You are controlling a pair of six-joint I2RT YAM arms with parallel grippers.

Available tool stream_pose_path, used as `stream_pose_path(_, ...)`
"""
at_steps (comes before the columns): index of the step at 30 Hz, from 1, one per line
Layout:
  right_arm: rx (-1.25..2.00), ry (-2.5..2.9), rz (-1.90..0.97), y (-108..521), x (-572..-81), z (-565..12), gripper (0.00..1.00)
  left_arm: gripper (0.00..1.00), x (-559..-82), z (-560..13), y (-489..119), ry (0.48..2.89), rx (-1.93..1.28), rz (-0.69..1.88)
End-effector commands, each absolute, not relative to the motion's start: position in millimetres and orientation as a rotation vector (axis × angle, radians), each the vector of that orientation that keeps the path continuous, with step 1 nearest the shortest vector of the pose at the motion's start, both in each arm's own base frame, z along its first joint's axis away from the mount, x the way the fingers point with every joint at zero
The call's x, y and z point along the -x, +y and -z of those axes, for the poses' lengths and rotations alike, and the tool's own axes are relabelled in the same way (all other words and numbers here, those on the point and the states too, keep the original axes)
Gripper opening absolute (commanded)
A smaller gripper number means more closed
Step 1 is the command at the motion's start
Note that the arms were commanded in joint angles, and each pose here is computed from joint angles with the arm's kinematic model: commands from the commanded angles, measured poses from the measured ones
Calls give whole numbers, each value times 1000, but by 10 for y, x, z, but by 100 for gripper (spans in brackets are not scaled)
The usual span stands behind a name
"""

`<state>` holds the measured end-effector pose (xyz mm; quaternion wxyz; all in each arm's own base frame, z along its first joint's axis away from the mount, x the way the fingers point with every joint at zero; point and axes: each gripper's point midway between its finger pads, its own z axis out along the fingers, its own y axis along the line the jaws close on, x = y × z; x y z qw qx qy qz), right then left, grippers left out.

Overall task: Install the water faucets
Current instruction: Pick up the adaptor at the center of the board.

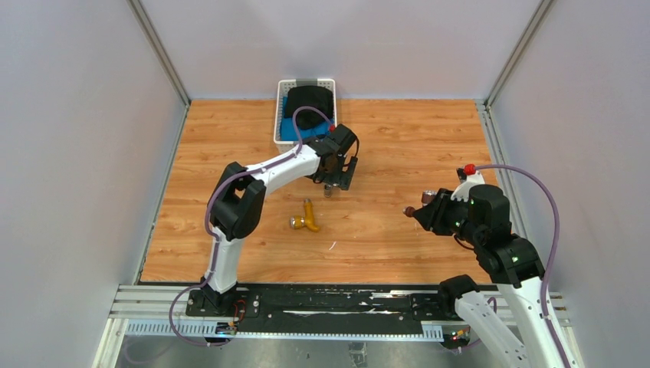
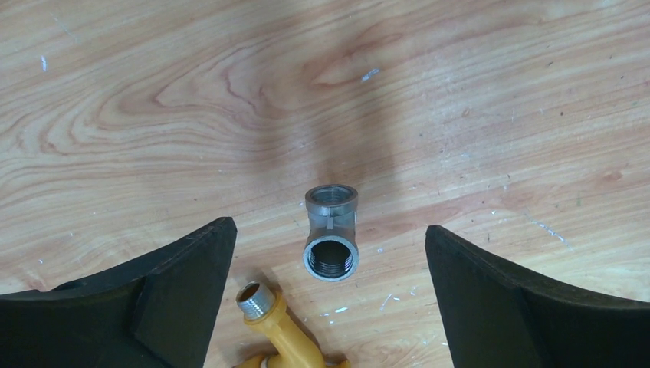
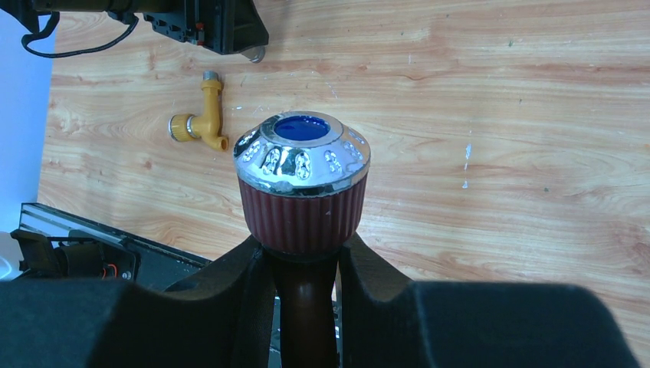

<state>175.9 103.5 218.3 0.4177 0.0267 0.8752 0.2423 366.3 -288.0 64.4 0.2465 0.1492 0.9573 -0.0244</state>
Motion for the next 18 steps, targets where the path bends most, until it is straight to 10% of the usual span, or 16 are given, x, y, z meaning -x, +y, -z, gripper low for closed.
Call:
stream_pose_path(1, -75, 2185, -625, 1051, -1777, -2181, 0, 94, -3618, -493, -2871, 2668, -465, 47)
stream_pose_path(18, -69, 2181, -630, 1062, -1783, -2199, 0, 58, -3593, -337, -2864, 2711, -463, 28)
